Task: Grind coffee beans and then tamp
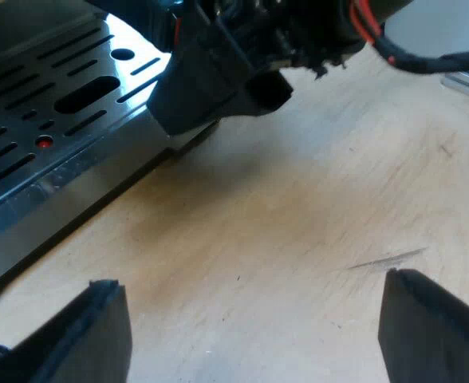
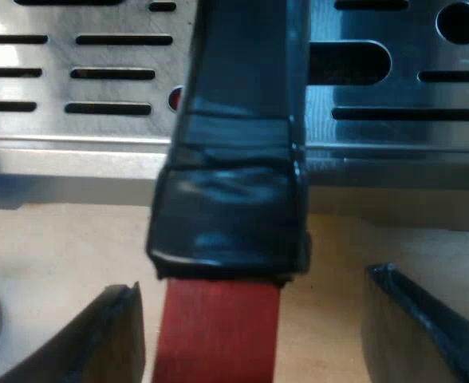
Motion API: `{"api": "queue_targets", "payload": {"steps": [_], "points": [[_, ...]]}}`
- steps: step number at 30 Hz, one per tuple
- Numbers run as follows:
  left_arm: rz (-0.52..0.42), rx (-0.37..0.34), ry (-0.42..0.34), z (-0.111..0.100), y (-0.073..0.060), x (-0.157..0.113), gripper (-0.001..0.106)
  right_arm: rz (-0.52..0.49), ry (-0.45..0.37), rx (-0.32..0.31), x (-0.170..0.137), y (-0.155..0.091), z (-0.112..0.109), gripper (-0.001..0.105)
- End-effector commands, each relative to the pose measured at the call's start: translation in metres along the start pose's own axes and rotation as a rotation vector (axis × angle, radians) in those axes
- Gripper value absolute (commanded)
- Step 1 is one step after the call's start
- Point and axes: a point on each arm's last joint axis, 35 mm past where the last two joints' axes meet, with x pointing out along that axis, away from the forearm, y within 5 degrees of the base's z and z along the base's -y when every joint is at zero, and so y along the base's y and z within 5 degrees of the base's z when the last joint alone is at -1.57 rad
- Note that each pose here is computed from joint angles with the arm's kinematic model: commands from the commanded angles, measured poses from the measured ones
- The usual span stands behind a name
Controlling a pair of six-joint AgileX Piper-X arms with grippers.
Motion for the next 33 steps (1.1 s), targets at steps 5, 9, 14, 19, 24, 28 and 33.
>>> {"api": "queue_targets", "payload": {"steps": [5,9,14,19,24,28,33], "points": [[-0.015,0.007,-0.014,0.0025,-0.0015,0.0001,0.066,0.005,-0.012,0.007,-0.0013,-0.0002,0.0035,0.053],[-0.015,0.007,-0.014,0.0025,-0.0015,0.0001,0.066,0.005,-0.012,0.007,-0.0013,-0.0002,0.0035,0.052],[-0.015,0.007,-0.014,0.0025,-0.0015,0.0001,0.066,0.005,-0.012,0.007,-0.0013,-0.0002,0.0035,0.034],[-0.015,0.007,-0.014,0.0025,-0.0015,0.0001,0.066,0.005,-0.012,0.007,-0.0013,-0.0002,0.0035,0.014],[-0.015,0.007,-0.014,0.0025,-0.0015,0.0001,0.066,0.005,-0.012,0.007,-0.0013,-0.0002,0.0035,0.0],[-0.015,0.007,-0.014,0.0025,-0.0015,0.0001,0.066,0.005,-0.012,0.007,-0.0013,-0.0002,0.0035,0.0],[-0.015,0.007,-0.014,0.0025,-0.0015,0.0001,0.066,0.005,-0.012,0.007,-0.0013,-0.0002,0.0035,0.0]]}}
